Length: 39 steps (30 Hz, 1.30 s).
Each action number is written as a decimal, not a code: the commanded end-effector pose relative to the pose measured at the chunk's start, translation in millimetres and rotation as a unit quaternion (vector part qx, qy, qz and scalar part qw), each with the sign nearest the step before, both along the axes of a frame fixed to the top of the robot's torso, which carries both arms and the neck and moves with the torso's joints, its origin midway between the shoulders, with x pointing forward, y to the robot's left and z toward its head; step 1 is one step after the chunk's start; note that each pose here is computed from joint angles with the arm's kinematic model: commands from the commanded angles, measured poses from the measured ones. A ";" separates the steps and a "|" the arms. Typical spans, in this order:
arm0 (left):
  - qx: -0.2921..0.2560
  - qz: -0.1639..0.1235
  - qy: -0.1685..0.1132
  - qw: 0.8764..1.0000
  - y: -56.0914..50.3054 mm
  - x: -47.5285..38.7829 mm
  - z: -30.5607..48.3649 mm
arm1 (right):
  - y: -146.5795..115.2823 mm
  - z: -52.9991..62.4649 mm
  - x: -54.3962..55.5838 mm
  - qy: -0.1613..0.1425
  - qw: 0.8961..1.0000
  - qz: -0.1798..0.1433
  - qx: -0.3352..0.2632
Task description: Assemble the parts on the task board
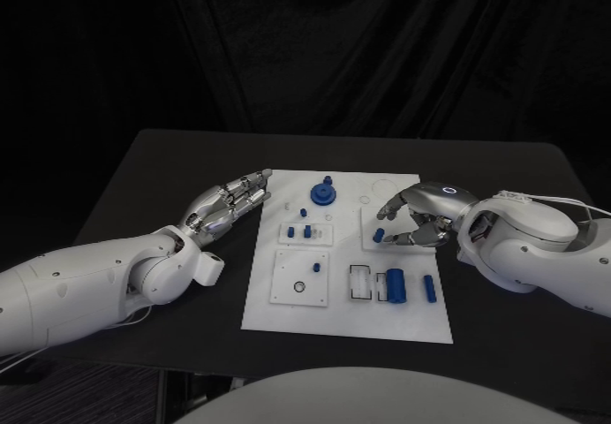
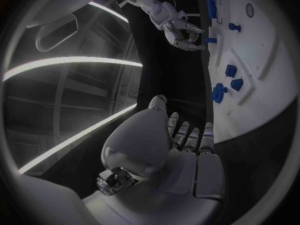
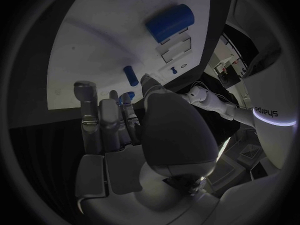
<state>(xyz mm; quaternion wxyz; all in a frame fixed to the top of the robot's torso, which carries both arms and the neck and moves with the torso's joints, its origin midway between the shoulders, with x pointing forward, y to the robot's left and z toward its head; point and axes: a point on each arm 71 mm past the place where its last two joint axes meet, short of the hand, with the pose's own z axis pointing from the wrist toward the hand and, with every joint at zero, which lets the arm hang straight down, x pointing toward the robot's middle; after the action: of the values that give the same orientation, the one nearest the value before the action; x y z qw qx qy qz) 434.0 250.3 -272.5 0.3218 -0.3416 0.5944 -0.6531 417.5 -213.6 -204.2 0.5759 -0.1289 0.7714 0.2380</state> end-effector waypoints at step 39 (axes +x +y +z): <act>-0.030 -0.001 -0.020 0.999 -2.1 -7.1 -5.9 | 18.5 -20.9 10.1 0.019 1.000 0.024 0.004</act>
<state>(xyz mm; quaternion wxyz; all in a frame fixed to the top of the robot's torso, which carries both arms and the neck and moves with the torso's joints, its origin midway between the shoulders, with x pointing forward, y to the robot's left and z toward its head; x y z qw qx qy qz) 427.7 249.1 -284.5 0.3150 -0.3500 0.5987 -0.6480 428.5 -195.9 -224.3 0.5569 -0.1376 0.7792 0.2525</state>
